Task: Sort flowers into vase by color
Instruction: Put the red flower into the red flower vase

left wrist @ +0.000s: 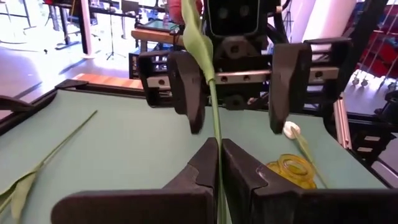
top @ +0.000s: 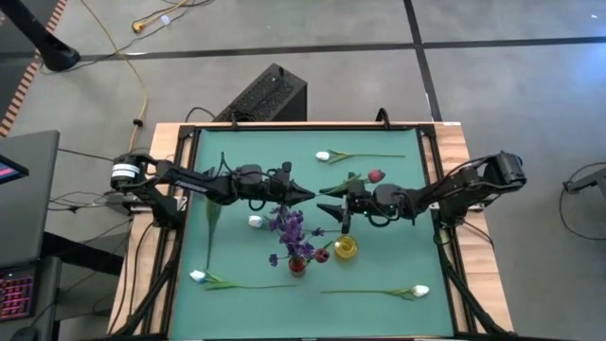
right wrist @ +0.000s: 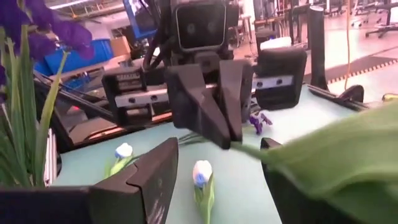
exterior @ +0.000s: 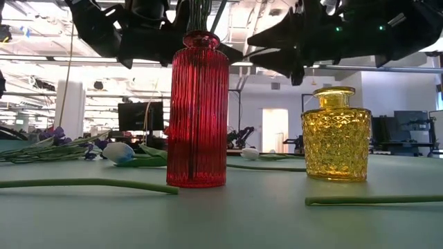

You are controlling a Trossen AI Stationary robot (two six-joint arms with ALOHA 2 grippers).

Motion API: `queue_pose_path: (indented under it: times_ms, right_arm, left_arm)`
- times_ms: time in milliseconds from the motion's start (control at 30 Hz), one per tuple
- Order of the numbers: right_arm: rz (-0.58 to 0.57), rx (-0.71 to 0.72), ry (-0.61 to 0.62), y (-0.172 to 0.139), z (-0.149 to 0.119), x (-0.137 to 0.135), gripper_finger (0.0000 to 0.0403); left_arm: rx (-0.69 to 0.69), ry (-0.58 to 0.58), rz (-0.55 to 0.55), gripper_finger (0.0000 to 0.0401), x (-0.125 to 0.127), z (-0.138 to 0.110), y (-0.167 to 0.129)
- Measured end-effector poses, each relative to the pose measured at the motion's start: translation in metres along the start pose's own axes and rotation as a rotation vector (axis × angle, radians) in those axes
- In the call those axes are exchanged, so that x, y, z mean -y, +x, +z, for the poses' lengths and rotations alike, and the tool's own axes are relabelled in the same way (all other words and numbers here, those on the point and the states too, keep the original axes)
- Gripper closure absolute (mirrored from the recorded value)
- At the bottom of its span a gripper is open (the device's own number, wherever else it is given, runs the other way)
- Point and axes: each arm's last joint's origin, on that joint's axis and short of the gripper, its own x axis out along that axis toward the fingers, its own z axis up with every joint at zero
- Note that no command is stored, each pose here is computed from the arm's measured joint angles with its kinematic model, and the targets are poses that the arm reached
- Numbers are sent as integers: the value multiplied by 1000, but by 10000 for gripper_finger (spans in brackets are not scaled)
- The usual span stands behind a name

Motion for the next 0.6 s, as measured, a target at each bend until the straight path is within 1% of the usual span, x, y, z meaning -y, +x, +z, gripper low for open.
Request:
queue_pose_path:
  times_ms: [133, 300, 367, 533, 600]
  right_arm:
    - [-21, 40, 10, 1, 4, 3, 148]
    - [-45, 51, 27, 1, 5, 5, 148]
    - [-60, 55, 72, 1, 5, 6, 148]
    - [-74, 46, 238, 2, 3, 8, 148]
    - [-75, 39, 279, 2, 3, 8, 148]
  left_arm:
    - [0, 0, -3, 401, 1, 0, 0]
    - [0, -9, -3, 401, 1, 0, 0]
    - [1, -10, 4, 401, 1, 0, 0]
    - [25, -7, 27, 401, 1, 2, 0]
    - [27, -7, 36, 401, 0, 2, 0]
